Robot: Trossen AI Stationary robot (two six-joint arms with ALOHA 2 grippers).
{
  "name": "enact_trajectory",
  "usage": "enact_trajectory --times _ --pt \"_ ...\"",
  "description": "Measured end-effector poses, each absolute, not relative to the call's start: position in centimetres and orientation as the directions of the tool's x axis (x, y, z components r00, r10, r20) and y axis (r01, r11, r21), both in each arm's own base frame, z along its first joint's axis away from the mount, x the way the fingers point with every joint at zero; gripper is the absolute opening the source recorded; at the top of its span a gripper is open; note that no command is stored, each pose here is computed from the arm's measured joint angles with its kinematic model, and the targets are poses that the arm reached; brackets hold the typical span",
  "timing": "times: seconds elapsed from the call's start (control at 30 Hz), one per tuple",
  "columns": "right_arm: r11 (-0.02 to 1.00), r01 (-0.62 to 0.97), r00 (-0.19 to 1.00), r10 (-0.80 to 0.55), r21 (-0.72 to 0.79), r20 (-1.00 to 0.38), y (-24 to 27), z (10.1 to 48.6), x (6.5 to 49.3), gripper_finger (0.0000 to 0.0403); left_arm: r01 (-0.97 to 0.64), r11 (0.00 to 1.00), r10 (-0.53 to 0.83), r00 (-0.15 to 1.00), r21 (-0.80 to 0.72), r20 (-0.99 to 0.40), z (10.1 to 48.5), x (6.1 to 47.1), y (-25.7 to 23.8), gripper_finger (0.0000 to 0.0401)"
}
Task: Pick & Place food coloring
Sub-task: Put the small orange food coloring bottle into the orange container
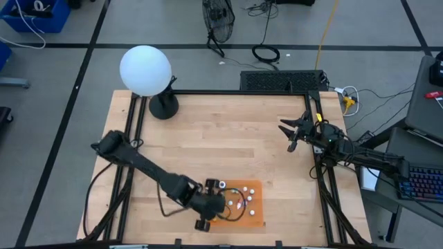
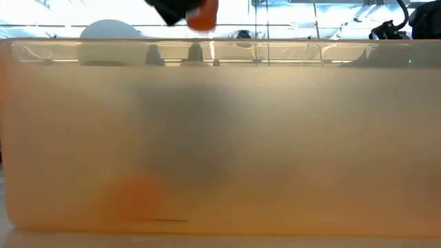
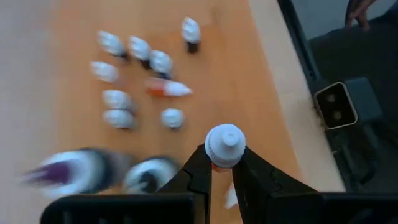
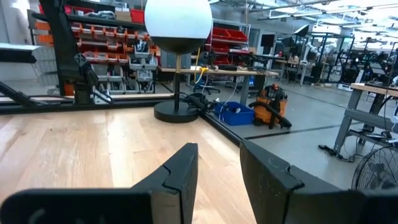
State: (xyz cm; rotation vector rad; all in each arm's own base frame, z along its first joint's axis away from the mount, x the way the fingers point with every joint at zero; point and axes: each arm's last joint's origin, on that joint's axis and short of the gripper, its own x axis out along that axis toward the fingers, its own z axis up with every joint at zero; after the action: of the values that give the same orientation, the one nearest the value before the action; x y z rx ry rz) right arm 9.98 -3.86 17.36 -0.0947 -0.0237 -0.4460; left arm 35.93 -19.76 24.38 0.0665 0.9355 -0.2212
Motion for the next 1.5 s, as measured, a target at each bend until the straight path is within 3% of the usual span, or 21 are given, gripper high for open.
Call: enact_trajectory --times 0.2,0.53,1.13,1.5 --pt "0.898 0.431 0.902 -0.429 -0.086 0.04 -3.9 17.3 10.0 0.011 0.239 0.964 -0.234 0.558 -0.115 -0.796 20.4 37.7 -21.7 0.0045" --pt "0.898 0.431 0.902 -0.43 -0.087 0.04 -3.9 17.3 10.0 0.011 0.233 0.968 -0.217 0.593 -0.093 -0.776 16.9 39.8 -22.1 0.0045" --pt "0.898 0.431 0.902 -0.43 -0.086 0.04 -3.9 17.3 10.0 0.011 0.249 0.96 -0.256 0.575 -0.132 -0.778 17.3 39.0 -22.8 0.0043" --pt "0.898 0.431 0.902 -0.429 -0.086 0.042 -3.9 17.3 10.0 0.011 0.184 0.98 -0.173 0.574 -0.08 -0.801 19.3 37.4 -22.7 0.0042"
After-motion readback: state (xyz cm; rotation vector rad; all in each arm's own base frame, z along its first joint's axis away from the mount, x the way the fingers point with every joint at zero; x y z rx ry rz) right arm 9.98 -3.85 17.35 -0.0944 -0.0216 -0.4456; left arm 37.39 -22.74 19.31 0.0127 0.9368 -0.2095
